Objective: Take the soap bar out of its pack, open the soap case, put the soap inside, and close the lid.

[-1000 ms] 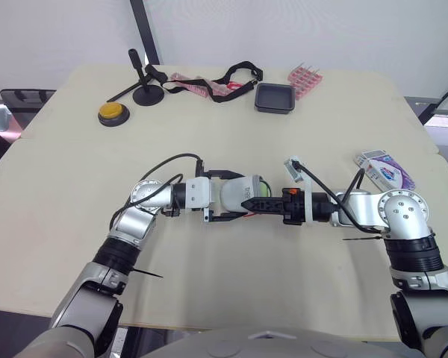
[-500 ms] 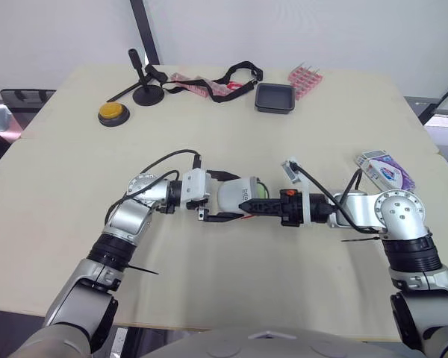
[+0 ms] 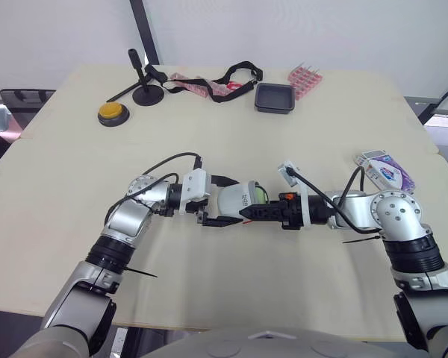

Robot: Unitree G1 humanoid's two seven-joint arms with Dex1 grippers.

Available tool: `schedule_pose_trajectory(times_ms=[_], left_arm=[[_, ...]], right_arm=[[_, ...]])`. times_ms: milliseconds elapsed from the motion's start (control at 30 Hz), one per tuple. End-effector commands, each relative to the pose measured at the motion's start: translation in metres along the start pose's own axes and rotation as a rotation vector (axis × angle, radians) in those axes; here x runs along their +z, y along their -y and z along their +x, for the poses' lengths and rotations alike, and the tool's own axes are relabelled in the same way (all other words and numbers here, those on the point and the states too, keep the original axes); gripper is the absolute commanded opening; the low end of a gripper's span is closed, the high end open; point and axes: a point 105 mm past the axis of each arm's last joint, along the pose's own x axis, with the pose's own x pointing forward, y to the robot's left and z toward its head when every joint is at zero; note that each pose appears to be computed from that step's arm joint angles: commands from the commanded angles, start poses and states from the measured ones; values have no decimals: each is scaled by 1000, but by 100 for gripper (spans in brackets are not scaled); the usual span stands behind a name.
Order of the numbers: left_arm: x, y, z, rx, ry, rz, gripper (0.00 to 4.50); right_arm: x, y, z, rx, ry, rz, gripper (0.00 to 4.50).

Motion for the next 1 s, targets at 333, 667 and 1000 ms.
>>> schedule_pose_trajectory(times_ms=[333,667,1000], left_arm=[[-2,-2,-11,-12,-14,-71,401],[-4,-1,-12,-47,-31,-123,401],[-8,-10,-19,-8,-57,-76,401]], right_arm=[[14,3,-13,-60,35,-106,206],[10,2,-15,-67,-12,-189,206],[7,3,-18,-78,-59,-262,206]])
